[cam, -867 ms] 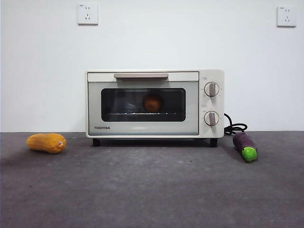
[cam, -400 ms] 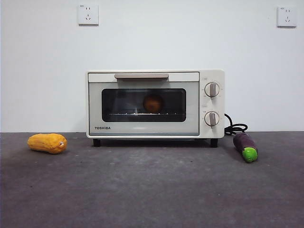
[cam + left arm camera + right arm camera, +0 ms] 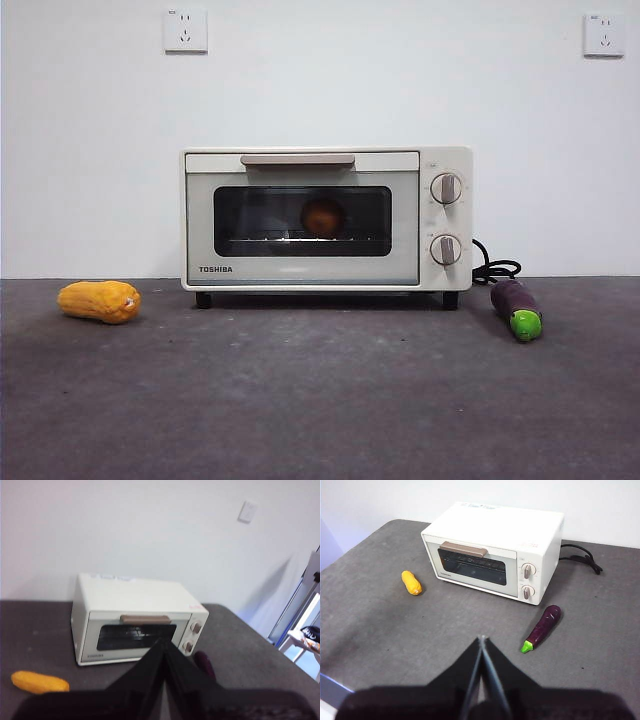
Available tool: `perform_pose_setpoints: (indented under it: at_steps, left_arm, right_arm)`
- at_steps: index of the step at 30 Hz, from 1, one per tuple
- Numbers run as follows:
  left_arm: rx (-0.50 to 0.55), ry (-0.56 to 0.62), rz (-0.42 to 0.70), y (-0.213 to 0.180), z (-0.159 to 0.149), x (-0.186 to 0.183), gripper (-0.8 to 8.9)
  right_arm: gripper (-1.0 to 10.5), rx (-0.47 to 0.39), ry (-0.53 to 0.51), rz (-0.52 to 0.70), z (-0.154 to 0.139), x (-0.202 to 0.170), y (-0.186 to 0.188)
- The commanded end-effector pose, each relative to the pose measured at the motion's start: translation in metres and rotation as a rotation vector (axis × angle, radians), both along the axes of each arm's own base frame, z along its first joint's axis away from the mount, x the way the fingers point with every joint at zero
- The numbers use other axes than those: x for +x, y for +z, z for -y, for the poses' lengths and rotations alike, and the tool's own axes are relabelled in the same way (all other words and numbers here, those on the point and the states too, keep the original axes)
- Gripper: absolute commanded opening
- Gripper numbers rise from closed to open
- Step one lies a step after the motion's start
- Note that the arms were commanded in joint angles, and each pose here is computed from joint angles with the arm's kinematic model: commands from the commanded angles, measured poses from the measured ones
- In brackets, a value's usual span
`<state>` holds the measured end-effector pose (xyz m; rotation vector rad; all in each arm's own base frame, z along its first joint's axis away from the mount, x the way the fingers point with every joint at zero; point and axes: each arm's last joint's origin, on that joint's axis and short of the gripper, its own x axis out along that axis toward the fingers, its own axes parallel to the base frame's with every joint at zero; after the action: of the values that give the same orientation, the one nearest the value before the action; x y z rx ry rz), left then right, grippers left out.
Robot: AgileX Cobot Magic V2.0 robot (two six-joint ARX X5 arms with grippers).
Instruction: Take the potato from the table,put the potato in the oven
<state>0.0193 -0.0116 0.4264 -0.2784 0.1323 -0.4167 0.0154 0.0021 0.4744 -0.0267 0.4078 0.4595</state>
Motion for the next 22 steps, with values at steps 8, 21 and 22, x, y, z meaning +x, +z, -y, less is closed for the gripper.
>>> perform_pose_setpoints:
  at_steps: [8,21,22]
  left_arm:
    - [0.143,0.011,-0.124,-0.007,0.003,0.056,-0.04]
    - [0.466,0.152,0.186,-0.136,0.000,0.078,-0.04]
    - [0.444,0.166,0.218,-0.150,0.000,0.077,-0.04]
  right_arm:
    - [0.0,-0.027,0.001,-0.013,0.000,0.000,-0.003]
    - [0.0,-0.027,0.001,-0.013,0.000,0.000,-0.003]
    - [0.0,-0.027,0.001,-0.013,0.000,0.000,-0.003]
